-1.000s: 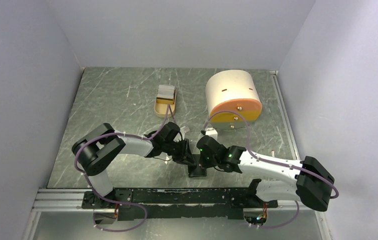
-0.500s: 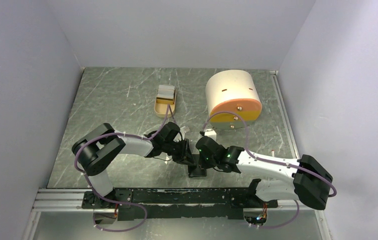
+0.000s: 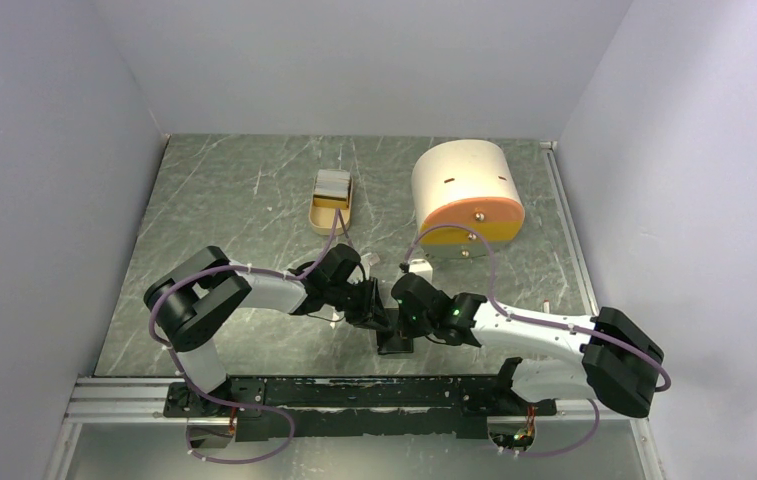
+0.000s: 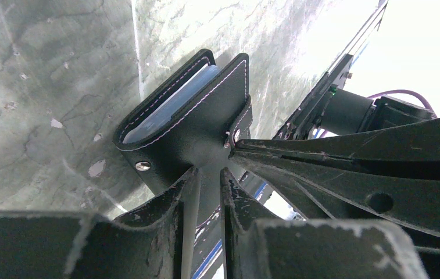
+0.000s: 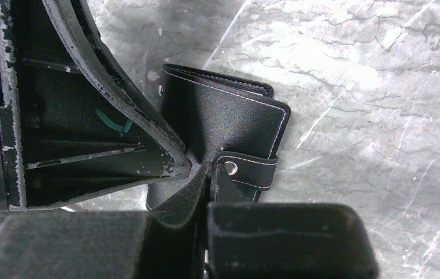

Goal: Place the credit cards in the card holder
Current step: Close the card holder at the center of the board.

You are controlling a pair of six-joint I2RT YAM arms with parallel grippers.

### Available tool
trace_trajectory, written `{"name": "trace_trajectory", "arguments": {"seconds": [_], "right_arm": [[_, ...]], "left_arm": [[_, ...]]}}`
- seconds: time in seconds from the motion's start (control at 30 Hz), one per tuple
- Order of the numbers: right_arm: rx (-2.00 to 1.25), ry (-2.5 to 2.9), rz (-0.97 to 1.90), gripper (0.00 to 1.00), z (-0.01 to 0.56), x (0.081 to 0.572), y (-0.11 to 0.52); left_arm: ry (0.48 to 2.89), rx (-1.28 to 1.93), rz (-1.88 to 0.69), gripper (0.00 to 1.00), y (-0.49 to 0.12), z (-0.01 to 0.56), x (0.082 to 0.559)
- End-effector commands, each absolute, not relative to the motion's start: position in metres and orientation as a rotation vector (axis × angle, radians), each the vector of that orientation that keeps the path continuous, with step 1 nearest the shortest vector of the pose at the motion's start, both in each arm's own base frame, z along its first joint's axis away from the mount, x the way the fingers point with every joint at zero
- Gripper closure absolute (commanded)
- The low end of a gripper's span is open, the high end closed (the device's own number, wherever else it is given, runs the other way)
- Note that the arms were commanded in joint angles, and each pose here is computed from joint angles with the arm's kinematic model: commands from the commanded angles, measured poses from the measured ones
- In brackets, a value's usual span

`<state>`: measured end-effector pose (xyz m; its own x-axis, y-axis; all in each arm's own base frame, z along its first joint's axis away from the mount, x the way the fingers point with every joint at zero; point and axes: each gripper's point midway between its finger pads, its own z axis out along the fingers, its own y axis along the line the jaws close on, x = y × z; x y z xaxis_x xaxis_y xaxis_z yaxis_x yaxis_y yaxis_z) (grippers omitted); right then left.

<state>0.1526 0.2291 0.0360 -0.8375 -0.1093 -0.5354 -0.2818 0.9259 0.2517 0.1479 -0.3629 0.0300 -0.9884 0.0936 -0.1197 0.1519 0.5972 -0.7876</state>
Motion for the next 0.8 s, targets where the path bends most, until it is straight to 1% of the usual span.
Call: {"name": "trace_trajectory", "arguments": {"seconds": [0.0, 0.4, 0.43, 0.47, 0.53, 0.57, 0.63, 0.77], "right_arm": [[-0.283, 2.571, 0.454, 1.0, 0.032, 0.146, 0.23], [-0.297, 2.574, 0.449, 1.0, 0.04, 0.147, 0.232], [-0.296, 2.566, 0.44, 0.98, 0.045, 0.149, 0.232], [-0.296, 2.555, 0.434, 0.94, 0.051, 0.151, 0.231], [-0.278, 2.516, 0.401, 0.8, 0.065, 0.157, 0.223], [-0.269, 2.491, 0.391, 0.77, 0.074, 0.161, 0.22], [-0.258, 2.452, 0.398, 0.74, 0.086, 0.165, 0.216], [-0.221, 2.443, 0.392, 0.73, 0.084, 0.171, 0.209]], "left_arm": [[2.777, 0.222, -1.331, 0.74, -0.36, 0.018, 0.142], [2.754, 0.206, -1.326, 0.75, -0.362, 0.03, 0.147], [2.754, 0.202, -1.327, 0.75, -0.362, 0.031, 0.147], [2.752, 0.199, -1.327, 0.75, -0.362, 0.032, 0.147], [2.751, 0.197, -1.329, 0.75, -0.363, 0.033, 0.148], [2.748, 0.198, -1.335, 0.75, -0.364, 0.034, 0.148], [2.75, 0.201, -1.337, 0.75, -0.365, 0.036, 0.149], [2.775, 0.169, -1.299, 0.76, -0.364, 0.033, 0.151]]}}
